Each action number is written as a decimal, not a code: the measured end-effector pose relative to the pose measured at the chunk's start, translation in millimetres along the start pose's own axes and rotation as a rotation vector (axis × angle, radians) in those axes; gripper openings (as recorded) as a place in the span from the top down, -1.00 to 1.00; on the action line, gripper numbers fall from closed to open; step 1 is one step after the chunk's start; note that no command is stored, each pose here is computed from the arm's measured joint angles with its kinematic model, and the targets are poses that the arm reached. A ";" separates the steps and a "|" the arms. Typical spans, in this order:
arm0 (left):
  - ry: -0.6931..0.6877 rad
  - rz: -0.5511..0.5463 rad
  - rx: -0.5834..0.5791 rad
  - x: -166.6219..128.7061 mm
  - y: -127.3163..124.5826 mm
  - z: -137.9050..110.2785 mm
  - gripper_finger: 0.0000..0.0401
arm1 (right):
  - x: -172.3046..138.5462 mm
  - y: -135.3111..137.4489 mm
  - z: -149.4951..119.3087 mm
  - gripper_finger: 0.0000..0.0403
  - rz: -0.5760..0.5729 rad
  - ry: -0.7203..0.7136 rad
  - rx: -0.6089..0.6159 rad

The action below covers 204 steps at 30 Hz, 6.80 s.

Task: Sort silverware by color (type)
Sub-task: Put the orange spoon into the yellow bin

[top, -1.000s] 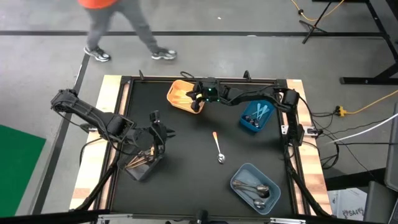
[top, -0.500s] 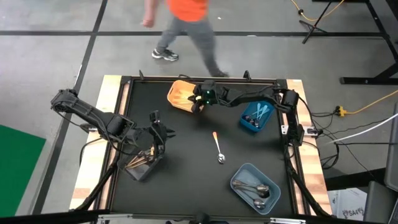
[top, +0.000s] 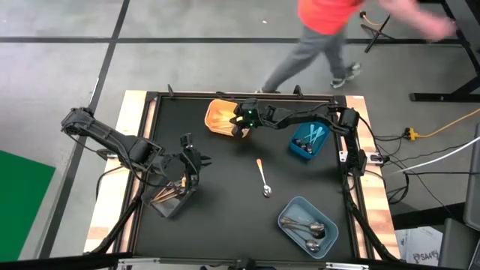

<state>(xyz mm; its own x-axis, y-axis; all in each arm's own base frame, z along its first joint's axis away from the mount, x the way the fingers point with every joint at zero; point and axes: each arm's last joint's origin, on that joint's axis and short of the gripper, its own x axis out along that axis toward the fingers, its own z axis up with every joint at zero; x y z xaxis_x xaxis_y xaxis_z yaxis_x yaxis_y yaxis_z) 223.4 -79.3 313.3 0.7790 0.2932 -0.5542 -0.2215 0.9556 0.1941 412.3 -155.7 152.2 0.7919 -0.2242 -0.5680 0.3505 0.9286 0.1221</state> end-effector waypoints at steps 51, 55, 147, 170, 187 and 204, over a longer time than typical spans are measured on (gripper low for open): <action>-0.003 -0.001 -0.002 0.0 -0.1 0.3 0.70 | -135.1 70.5 52.3 0.56 0.105 0.075 0.028; -0.003 -0.001 -0.003 0.0 -0.1 0.3 0.70 | -145.6 110.6 33.5 0.56 0.085 0.187 0.053; -0.003 -0.005 -0.001 0.1 -0.5 0.2 0.70 | -112.8 184.0 -129.9 0.58 -0.159 0.557 0.325; -0.137 0.027 -0.046 -87.8 74.4 -29.6 0.70 | -112.0 186.2 -125.9 0.99 -0.145 0.559 0.230; -0.471 -0.020 -0.227 -51.9 79.2 -146.0 0.70 | -117.1 191.9 -34.3 1.00 -0.060 0.480 -0.103; -0.535 -0.021 -0.215 -25.3 68.7 -180.8 0.70 | -121.1 120.9 83.8 1.00 -0.023 0.233 -0.267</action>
<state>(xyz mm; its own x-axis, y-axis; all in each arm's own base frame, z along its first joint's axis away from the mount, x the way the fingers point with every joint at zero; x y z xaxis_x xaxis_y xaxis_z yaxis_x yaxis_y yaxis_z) 82.4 -15.9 194.3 0.9603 0.2726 -0.0589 -0.2738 0.9617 -0.0124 400.7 -41.1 304.0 0.6395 -0.2009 -0.7421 0.1991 0.9756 -0.0926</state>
